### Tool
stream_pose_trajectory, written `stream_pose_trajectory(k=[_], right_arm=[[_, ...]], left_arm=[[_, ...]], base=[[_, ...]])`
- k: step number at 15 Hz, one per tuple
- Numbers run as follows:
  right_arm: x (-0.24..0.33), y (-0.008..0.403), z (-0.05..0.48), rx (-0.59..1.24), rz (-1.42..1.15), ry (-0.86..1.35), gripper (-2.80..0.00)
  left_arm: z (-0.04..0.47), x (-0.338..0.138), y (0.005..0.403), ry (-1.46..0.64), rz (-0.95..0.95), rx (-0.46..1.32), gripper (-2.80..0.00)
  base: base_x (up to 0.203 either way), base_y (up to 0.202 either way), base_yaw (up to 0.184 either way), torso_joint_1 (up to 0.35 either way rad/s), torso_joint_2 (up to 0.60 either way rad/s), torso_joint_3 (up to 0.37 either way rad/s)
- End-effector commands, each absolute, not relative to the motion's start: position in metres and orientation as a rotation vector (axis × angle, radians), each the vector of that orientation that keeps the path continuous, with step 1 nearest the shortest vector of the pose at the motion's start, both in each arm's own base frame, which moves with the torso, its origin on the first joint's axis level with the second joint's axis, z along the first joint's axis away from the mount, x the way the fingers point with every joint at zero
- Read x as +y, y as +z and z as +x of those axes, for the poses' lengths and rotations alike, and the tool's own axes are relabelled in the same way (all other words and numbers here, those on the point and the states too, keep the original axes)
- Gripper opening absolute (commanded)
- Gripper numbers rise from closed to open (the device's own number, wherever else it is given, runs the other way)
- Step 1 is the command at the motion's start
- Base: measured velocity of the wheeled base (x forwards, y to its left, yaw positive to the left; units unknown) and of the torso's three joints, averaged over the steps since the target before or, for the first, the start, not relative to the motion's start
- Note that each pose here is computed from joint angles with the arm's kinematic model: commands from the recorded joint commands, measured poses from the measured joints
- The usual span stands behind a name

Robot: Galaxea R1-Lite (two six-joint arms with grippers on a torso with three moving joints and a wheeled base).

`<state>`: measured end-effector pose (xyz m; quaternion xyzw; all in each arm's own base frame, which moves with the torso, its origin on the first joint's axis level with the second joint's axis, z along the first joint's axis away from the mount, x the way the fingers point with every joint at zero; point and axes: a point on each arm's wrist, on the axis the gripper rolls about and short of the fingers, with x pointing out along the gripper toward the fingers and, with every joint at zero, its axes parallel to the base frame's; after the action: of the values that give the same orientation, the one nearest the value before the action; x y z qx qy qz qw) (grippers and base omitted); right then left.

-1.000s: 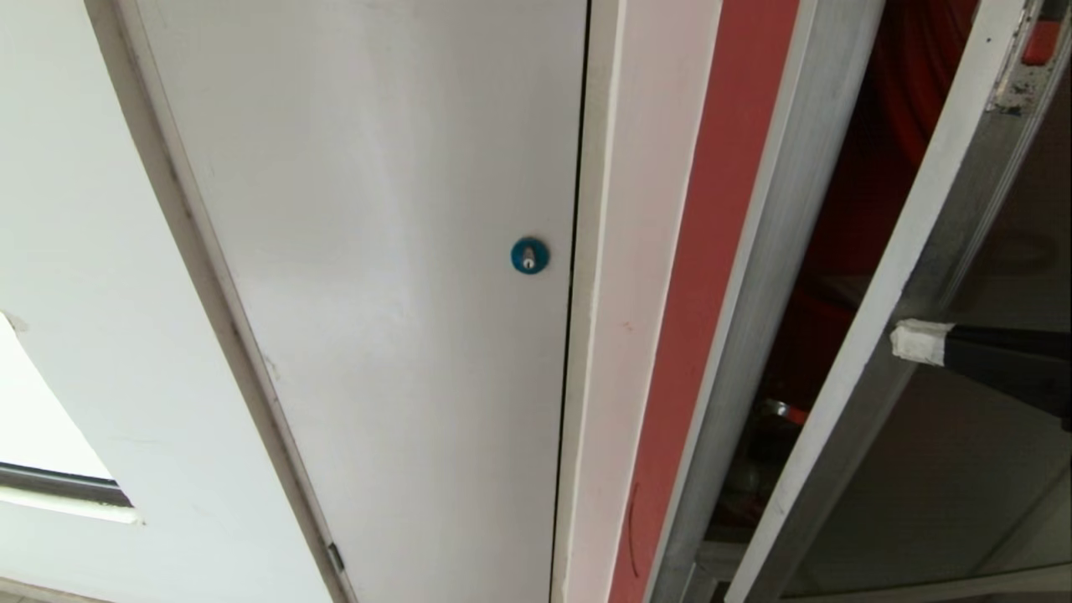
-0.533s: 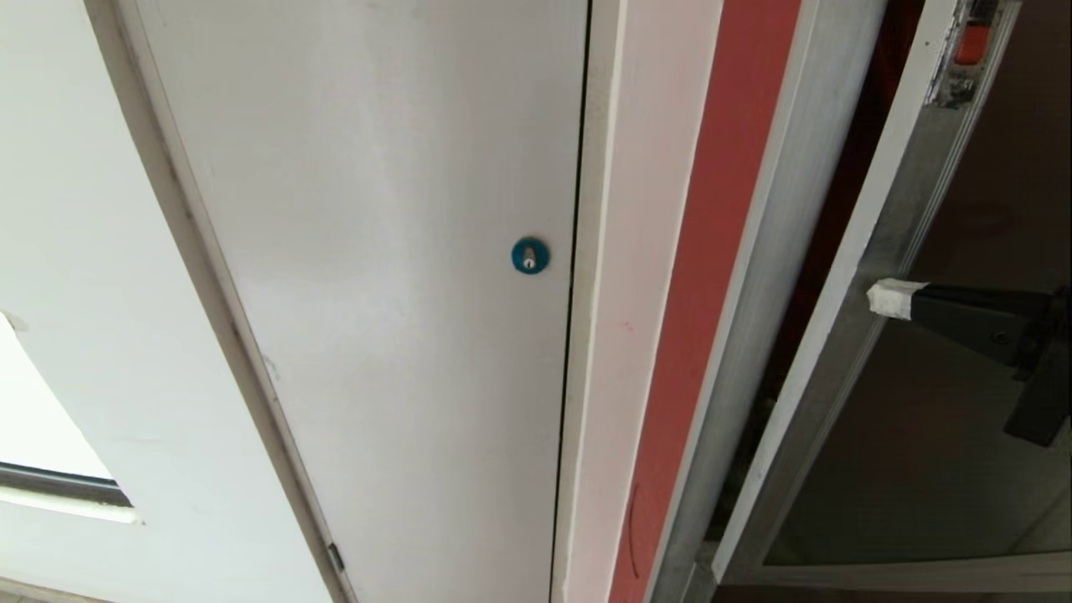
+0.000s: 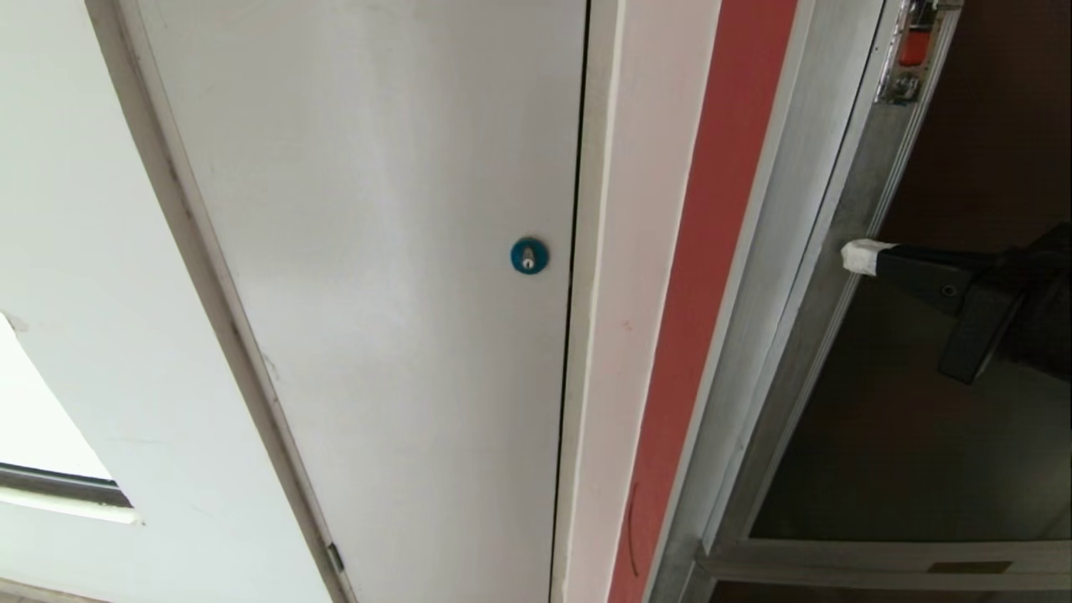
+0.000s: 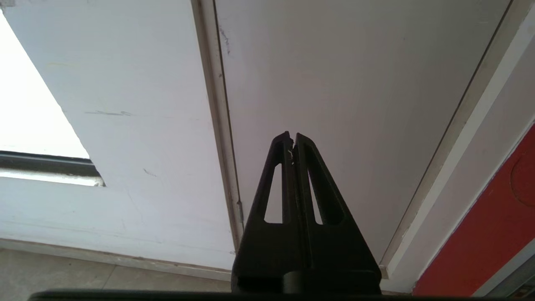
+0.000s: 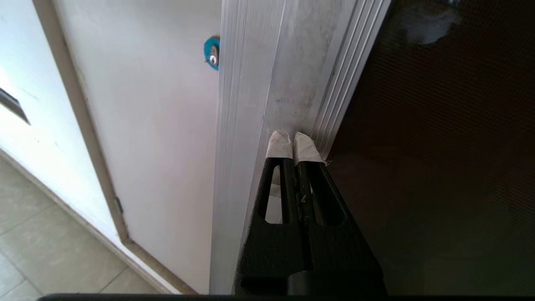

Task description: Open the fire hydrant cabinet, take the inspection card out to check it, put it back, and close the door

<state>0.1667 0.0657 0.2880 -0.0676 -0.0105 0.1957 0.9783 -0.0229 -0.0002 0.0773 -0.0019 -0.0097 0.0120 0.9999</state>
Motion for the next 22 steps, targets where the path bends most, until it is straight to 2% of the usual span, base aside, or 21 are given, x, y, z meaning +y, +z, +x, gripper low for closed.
stream_pose_trajectory(k=[1,12,22], right_arm=[[0.069,0.283,0.176,0.007,-0.142,0.390,-2.80],[0.074,0.279,0.193,0.017,-0.145,0.343,-2.80],[0.073,0.280,0.188,0.011,-0.141,0.344,-2.80]], left_arm=[[-0.022,0.000,0.076,0.025,-0.005,-0.012,-2.80],[-0.022,0.000,0.076,0.025,-0.005,-0.012,-2.80],[-0.022,0.000,0.076,0.025,-0.005,-0.012,-2.80]], base=[[0.000,0.000,0.000,0.000,0.00,0.000],[0.000,0.000,0.000,0.000,0.00,0.000],[0.000,0.000,0.000,0.000,0.00,0.000]])
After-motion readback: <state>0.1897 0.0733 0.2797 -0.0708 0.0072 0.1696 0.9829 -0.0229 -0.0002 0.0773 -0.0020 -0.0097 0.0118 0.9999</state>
